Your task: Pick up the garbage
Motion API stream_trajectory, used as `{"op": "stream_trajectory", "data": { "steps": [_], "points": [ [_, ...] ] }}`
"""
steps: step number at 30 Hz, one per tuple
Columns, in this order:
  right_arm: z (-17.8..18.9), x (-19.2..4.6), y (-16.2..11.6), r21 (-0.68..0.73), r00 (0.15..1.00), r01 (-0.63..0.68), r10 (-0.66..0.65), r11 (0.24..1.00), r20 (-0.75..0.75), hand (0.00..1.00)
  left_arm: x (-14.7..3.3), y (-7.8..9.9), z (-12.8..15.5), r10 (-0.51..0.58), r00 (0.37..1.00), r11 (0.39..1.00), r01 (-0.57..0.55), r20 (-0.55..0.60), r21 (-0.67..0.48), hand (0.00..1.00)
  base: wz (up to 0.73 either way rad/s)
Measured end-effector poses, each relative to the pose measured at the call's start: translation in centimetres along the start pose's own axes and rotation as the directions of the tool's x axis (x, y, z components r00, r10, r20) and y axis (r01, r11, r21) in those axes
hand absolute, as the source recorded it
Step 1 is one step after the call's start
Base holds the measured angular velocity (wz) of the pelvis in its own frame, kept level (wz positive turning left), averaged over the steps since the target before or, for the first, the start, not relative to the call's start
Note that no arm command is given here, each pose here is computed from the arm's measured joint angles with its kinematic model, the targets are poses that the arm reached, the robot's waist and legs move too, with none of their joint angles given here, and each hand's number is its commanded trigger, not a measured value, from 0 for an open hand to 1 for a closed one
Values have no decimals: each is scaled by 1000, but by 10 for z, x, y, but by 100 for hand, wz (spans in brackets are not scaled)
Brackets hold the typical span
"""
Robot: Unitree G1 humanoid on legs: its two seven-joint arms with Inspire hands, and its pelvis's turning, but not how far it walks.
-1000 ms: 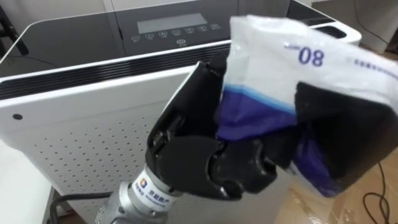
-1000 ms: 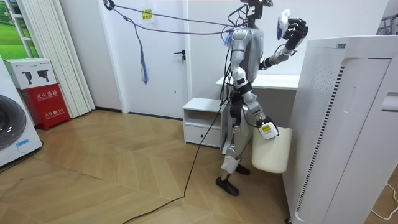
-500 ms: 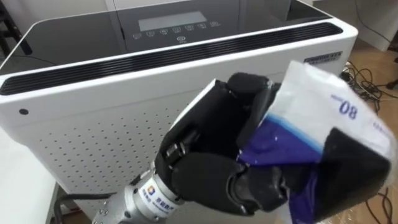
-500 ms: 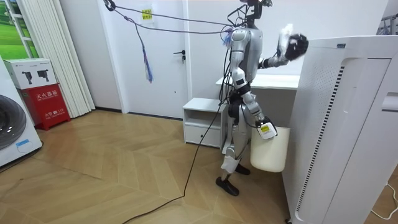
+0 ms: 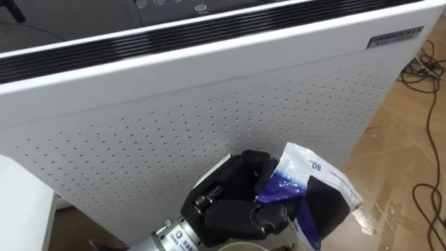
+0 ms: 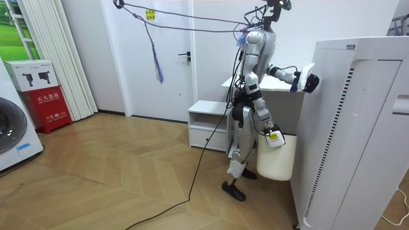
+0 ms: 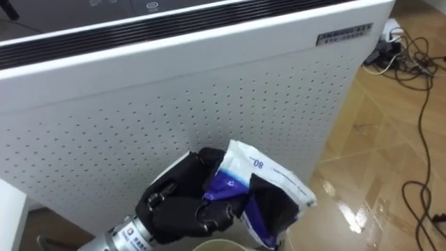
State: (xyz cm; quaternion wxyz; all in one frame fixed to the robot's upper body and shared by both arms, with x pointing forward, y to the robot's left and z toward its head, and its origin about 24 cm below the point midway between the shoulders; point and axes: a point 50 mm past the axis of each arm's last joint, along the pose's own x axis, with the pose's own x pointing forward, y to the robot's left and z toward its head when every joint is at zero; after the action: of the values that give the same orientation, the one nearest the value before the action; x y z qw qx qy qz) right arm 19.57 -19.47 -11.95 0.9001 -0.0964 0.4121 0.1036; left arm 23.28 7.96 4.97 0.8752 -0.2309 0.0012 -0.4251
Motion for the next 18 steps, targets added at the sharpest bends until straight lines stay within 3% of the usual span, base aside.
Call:
{"op": "stream_trajectory", "data": {
  "steps": [18],
  "points": [
    [42,9,-15,50,989,99,-103,994,103,100,-22,33,-49,235,932,960,-178,-276,218,100,-4]
  ]
}}
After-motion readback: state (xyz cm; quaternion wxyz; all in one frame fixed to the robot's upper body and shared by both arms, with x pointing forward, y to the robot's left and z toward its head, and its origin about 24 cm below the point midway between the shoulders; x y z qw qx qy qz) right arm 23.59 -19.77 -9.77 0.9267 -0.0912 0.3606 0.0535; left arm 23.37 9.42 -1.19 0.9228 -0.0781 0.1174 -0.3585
